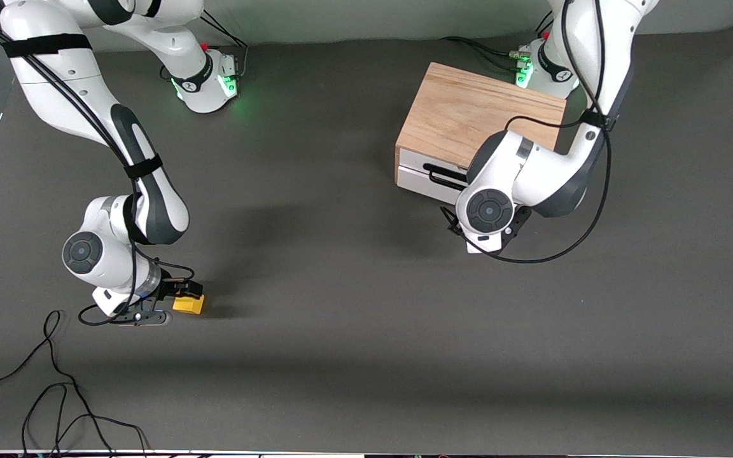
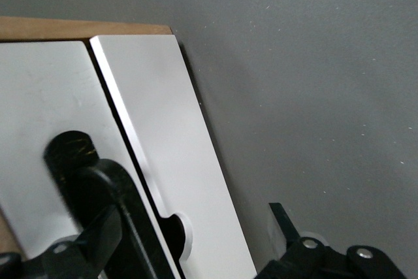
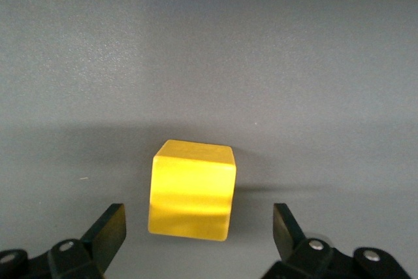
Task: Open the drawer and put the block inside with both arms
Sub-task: 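Pull the drawer open by its handle with the left gripper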
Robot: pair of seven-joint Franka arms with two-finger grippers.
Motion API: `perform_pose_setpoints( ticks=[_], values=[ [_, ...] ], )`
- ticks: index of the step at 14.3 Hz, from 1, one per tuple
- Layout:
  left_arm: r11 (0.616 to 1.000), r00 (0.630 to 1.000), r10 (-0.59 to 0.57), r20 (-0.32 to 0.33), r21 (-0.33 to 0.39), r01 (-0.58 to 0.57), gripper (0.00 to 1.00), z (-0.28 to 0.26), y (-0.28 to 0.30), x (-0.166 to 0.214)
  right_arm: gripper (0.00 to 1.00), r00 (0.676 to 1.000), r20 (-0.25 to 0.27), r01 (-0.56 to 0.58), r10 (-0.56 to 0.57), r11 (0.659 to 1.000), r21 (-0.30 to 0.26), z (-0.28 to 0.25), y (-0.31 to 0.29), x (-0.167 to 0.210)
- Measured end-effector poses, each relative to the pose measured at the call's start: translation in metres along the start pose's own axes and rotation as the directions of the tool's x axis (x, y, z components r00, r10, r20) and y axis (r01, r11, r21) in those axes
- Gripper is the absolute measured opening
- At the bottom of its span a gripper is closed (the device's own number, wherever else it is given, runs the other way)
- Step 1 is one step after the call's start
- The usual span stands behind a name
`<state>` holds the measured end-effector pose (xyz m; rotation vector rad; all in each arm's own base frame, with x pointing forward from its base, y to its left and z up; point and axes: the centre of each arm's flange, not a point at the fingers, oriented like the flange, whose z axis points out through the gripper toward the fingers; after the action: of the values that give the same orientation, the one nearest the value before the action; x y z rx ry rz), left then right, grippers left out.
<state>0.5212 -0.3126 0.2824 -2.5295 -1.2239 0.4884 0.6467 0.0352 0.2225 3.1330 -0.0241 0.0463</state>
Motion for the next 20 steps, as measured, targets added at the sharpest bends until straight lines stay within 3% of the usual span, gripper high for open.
perform_pose_setpoints(
  ticks=[9,20],
  values=[
    [1.000,1.000,-0.014,0.004,-0.017,0.014,1.00,0.010,0.008,0.004,1.00,1.000,0.006,-0.006,0.006,1.000,0.004,0.004,0.000,-0.001],
    [0.969,0.999,-0.046,-0.029,-0.245,0.038,1.00,-0.030,0.024,0.019,0.95,1.000,0.011,-0.007,0.007,1.000,0.003,0.009,0.000,-0.002]
  ],
)
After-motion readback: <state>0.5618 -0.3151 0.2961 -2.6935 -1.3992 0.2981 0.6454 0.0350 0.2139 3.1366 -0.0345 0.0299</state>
